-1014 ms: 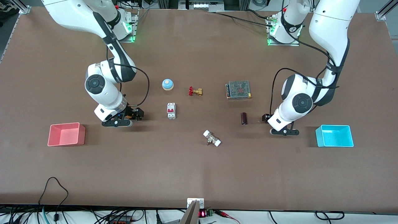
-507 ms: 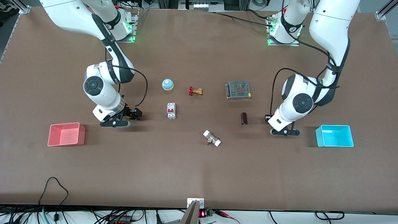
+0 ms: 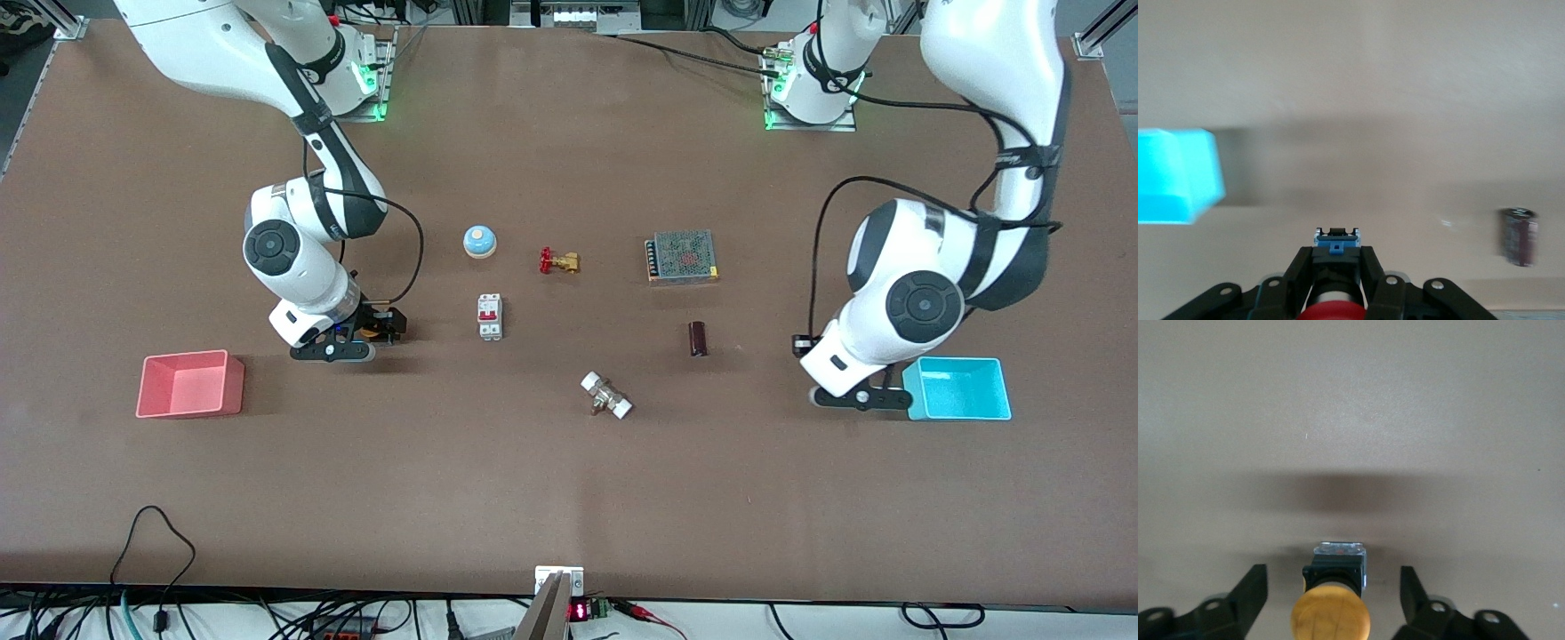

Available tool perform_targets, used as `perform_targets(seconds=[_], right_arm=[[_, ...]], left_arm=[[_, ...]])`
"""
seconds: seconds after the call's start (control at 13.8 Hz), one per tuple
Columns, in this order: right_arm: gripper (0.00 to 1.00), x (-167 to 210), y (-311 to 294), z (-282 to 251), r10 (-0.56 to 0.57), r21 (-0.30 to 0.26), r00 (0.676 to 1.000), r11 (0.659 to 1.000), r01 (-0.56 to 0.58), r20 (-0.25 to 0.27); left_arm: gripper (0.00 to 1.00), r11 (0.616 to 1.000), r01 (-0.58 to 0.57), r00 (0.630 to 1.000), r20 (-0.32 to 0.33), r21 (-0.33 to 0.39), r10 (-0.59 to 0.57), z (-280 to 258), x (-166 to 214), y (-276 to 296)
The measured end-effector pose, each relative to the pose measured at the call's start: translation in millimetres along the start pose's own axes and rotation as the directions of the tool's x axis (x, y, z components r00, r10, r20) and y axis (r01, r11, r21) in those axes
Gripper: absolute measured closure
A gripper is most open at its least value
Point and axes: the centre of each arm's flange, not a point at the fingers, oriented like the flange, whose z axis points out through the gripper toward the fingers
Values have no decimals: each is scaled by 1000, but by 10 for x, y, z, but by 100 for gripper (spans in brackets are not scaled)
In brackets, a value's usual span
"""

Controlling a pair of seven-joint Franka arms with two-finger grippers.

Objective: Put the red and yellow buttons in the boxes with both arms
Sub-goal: 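Carry the yellow button to the pink box while the left gripper carries red to cyan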

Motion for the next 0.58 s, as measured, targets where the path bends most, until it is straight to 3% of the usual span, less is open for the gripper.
perform_targets(seconds=[0.07, 0.14, 0.29, 0.36, 0.51, 0.58], right_arm=[[24, -6, -16, 3, -3, 1, 1000, 1000, 3, 1], [25, -11, -34, 3, -5, 3, 1000, 1000, 5, 1], [44, -16, -52, 4, -8, 4, 1000, 1000, 8, 2], [44, -17, -52, 7, -8, 4, 1000, 1000, 8, 2], [58, -18, -53, 12, -8, 4, 1000, 1000, 8, 2], [58, -19, -53, 17, -8, 4, 1000, 1000, 8, 3]], left_arm=[[64, 999, -28, 1000, -12, 21, 29, -41, 34, -121], [64, 998, -59, 998, -14, 25, 59, -45, 58, -275], [64, 995, -104, 995, -4, 5, 105, 16, 81, -666], [64, 992, -118, 993, 0, -36, 118, 58, 81, -868], [64, 979, -155, 988, -9, -132, 155, 138, 63, -1275], [64, 972, -170, 985, -17, -161, 170, 175, 48, -1464]])
